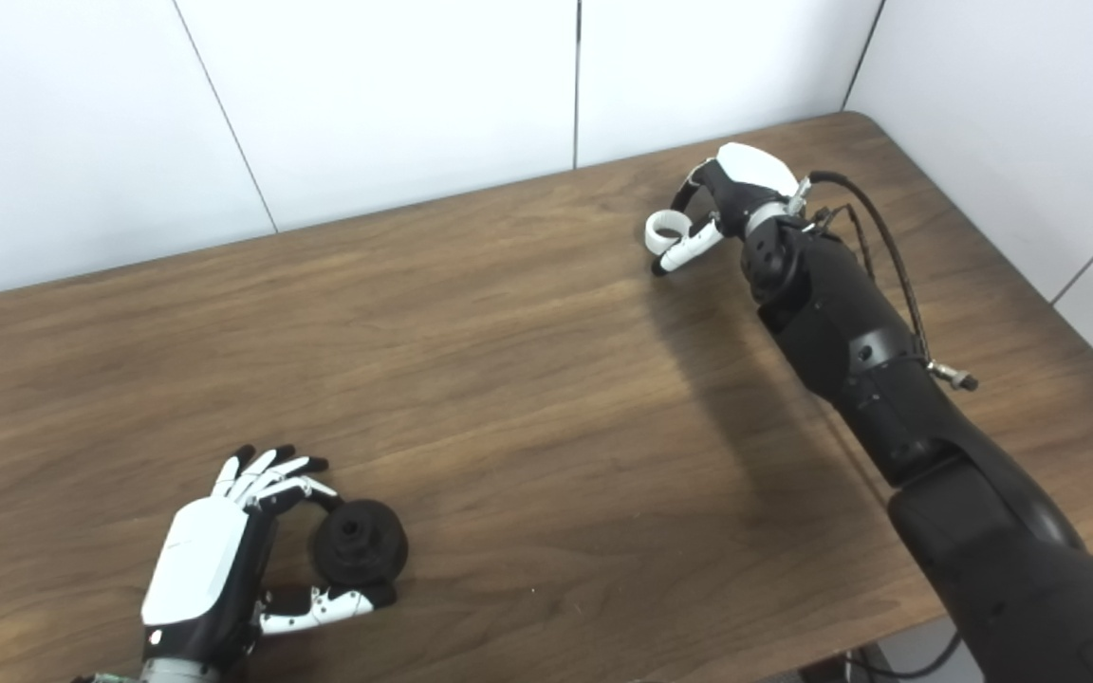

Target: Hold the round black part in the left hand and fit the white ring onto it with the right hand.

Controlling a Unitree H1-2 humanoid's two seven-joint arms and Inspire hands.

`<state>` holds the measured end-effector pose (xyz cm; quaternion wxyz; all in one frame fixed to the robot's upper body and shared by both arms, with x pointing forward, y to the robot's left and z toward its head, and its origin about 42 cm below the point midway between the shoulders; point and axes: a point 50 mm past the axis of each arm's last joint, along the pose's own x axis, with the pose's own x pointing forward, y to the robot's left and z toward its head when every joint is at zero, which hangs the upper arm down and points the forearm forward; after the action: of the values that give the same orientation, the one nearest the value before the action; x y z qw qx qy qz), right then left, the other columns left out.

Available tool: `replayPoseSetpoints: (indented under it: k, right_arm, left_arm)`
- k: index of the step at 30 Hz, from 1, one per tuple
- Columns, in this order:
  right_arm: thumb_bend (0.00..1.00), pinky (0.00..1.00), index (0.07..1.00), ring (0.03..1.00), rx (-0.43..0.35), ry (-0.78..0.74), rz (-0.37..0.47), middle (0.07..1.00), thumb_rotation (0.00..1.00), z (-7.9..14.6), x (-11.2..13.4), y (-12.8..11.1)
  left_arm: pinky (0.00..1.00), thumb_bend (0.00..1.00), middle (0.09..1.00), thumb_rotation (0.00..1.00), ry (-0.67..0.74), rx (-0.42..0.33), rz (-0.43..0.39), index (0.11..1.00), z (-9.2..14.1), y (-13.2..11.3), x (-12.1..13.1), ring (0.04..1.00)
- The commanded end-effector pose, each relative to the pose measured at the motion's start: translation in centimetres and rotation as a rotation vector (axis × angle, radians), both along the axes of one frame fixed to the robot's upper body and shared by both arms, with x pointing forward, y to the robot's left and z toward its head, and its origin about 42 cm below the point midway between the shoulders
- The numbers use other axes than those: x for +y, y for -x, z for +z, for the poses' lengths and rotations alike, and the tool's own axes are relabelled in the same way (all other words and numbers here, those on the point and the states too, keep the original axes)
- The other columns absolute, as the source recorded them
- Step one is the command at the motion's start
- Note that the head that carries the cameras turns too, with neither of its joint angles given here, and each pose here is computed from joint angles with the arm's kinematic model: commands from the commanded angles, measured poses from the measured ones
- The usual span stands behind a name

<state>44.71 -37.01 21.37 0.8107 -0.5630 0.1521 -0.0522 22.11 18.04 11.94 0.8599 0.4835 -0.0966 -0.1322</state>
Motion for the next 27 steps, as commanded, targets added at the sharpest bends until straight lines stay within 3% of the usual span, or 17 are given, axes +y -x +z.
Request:
replayPoseSetpoints:
  k: [1, 18, 20, 27]
  right_arm:
    - [0.78, 0.99, 0.65, 1.0, -0.092, 0.02, 0.0, 0.937, 0.24, 3.12, -0.04, -1.04]
    - [0.76, 0.97, 0.611, 0.997, -0.099, 0.006, 0.002, 0.929, 0.22, 3.03, 0.09, -0.97]
    - [0.57, 0.97, 0.517, 0.995, -0.108, 0.0, 0.005, 0.92, 0.16, 3.03, 0.08, -0.91]
    - [0.52, 0.96, 0.489, 0.977, -0.128, -0.001, 0.016, 0.873, 0.13, 2.82, 0.04, -0.64]
  left_arm:
    - [1.0, 0.52, 0.809, 0.05, -0.065, 0.049, 0.018, 0.482, -0.69, 0.65, 1.16, 0.914]
    - [1.0, 0.52, 0.805, 0.05, -0.062, 0.041, 0.015, 0.482, -0.55, 0.7, 1.12, 0.906]
    - [1.0, 0.52, 0.805, 0.05, -0.062, 0.043, 0.018, 0.482, -0.56, 0.72, 1.12, 0.907]
    - [1.0, 0.52, 0.804, 0.05, -0.066, 0.039, 0.018, 0.482, -0.5, 0.74, 1.07, 0.907]
